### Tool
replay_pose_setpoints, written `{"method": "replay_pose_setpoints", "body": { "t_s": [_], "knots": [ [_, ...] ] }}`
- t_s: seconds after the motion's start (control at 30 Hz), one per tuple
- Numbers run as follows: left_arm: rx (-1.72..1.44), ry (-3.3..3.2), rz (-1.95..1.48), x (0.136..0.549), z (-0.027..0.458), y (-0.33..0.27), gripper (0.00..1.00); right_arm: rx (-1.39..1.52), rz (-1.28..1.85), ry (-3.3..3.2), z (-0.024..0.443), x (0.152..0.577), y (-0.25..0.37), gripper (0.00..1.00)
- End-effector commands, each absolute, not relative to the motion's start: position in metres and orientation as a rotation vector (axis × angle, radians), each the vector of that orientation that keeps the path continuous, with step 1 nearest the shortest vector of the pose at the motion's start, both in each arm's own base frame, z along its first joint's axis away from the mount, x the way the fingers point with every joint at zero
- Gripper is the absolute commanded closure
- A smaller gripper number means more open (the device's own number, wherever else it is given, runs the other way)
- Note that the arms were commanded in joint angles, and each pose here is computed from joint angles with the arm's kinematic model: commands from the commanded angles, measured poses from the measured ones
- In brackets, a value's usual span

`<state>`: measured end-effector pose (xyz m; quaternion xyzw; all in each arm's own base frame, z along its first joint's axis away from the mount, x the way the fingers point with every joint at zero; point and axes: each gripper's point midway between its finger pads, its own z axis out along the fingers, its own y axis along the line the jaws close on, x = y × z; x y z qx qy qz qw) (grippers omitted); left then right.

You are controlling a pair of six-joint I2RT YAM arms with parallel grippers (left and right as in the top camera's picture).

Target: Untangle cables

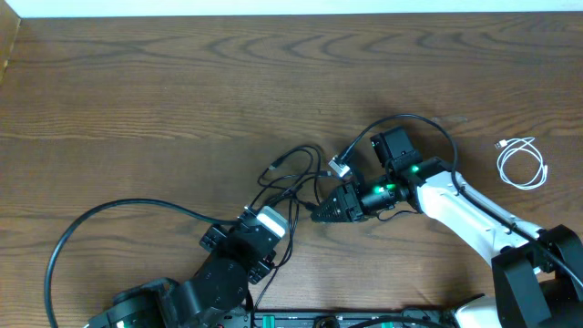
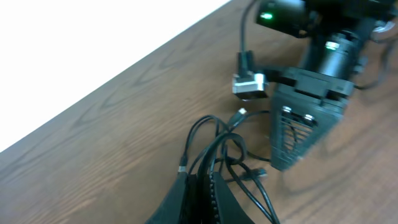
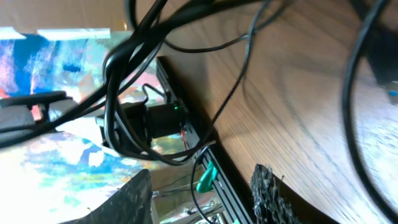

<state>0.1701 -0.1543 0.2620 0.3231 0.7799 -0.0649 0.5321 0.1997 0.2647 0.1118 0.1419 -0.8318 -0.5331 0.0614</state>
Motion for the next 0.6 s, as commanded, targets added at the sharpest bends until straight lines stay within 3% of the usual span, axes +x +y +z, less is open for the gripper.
{"method": "replay_pose_setpoints", "body": {
  "t_s": [0.0, 0.27, 0.47, 0.57],
  "knots": [
    [0.561, 1.875, -0.152, 0.180, 0.276, -0.138, 0.93, 0.510, -1.716, -2.426, 0.126, 0.194, 0.275, 0.52],
    [0.367, 1.968, -0.108, 0.187, 0.260, -0.122, 0.92, 0.549, -1.781, -2.408, 0.137, 0.199, 0.293, 0.58],
    [0.349, 1.968, -0.113, 0.188, 0.260, -0.122, 0.92, 0.429, -1.664, -2.529, 0.123, 0.208, 0.299, 0.66],
    [0.351, 1.969, -0.112, 0.188, 0.260, -0.122, 0.93, 0.456, -1.648, -2.559, 0.121, 0.206, 0.308, 0.65]
  ]
}}
